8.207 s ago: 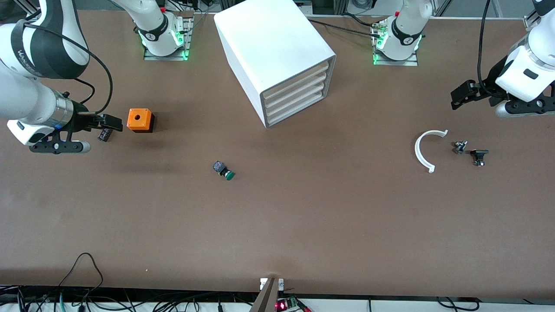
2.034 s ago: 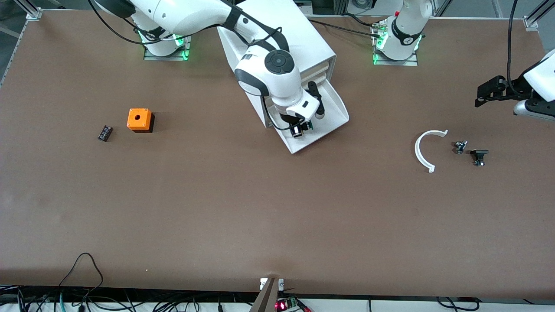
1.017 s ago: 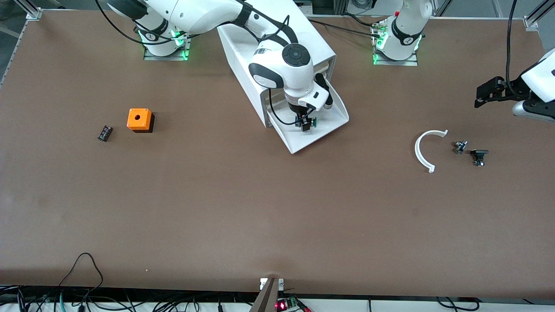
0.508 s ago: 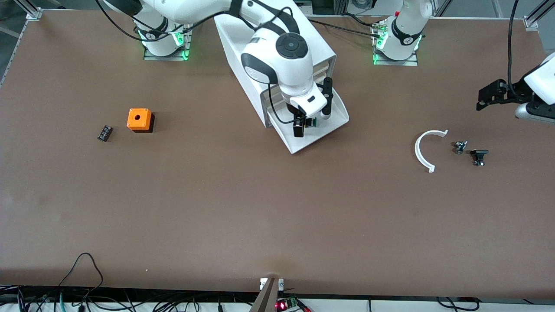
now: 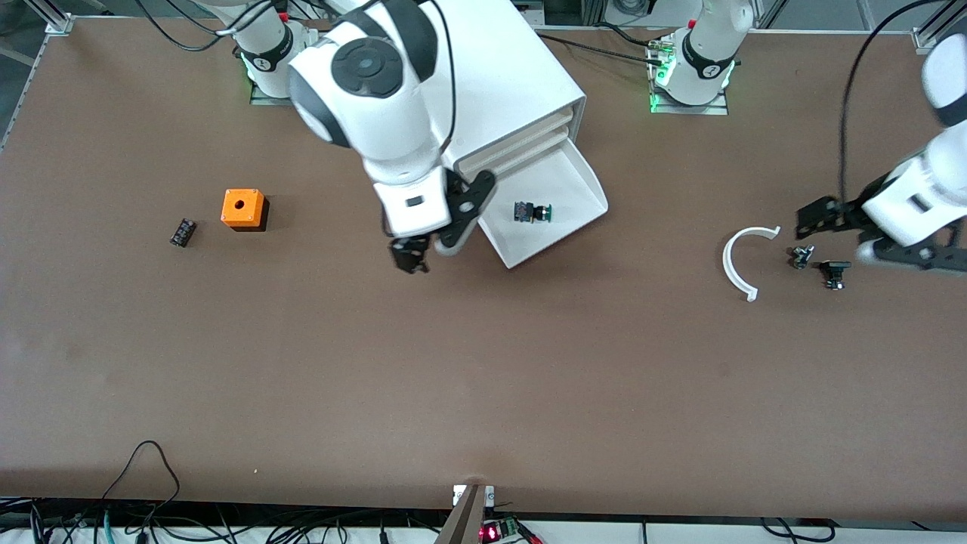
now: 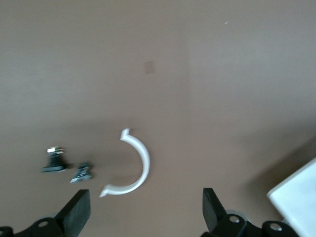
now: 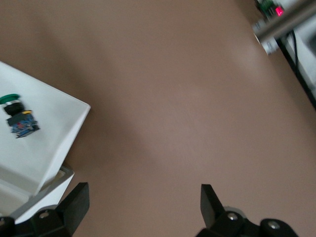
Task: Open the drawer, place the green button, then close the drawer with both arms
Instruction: 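Withdraw the right gripper while the left gripper moves to the drawer front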
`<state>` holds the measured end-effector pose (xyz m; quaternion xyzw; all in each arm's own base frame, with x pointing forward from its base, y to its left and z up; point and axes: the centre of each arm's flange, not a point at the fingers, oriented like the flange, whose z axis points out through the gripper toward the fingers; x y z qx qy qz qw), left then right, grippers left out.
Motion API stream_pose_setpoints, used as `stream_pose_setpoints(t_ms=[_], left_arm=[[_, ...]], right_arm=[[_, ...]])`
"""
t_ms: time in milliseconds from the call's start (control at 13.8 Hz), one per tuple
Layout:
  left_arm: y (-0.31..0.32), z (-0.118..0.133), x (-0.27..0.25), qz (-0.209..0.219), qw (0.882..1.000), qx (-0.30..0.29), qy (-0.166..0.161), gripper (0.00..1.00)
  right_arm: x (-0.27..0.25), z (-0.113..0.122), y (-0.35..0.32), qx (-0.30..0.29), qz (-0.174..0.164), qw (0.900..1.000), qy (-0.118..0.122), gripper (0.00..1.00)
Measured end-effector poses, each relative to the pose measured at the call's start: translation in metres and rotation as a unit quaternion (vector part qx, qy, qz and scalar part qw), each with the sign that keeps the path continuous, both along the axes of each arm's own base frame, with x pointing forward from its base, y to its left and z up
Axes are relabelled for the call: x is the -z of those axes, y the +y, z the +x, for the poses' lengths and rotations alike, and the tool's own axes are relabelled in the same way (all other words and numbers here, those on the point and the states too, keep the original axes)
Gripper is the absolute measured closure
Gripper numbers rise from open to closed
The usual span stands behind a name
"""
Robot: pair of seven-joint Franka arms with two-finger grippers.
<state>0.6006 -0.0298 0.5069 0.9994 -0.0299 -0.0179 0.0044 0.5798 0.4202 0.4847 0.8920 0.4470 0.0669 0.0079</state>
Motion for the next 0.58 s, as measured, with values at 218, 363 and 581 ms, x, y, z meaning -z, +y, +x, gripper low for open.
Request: stream_pose_setpoints(t_ms=[218,363,581], left_arm=[[-0.08,-0.002,0.063,-0.011,0.998,-0.061,-0.008,0.0],[-0.113,-0.009,0.107,-0.024,0.995,-0.095,-0.029,0.0],[-0.139,-0.019,0.177,-0.047,0.989,-0.134,-0.05,0.0]], right_arm=[[0.015,0.009,-0.039,0.171,-0.02,0.985,0.018,0.0],[0.023,0.012,-0.059,0.279,-0.037,0.959,0.03,0.0],[0.027,0.035,-0.122,0.406,-0.078,0.91,0.031,0.0]])
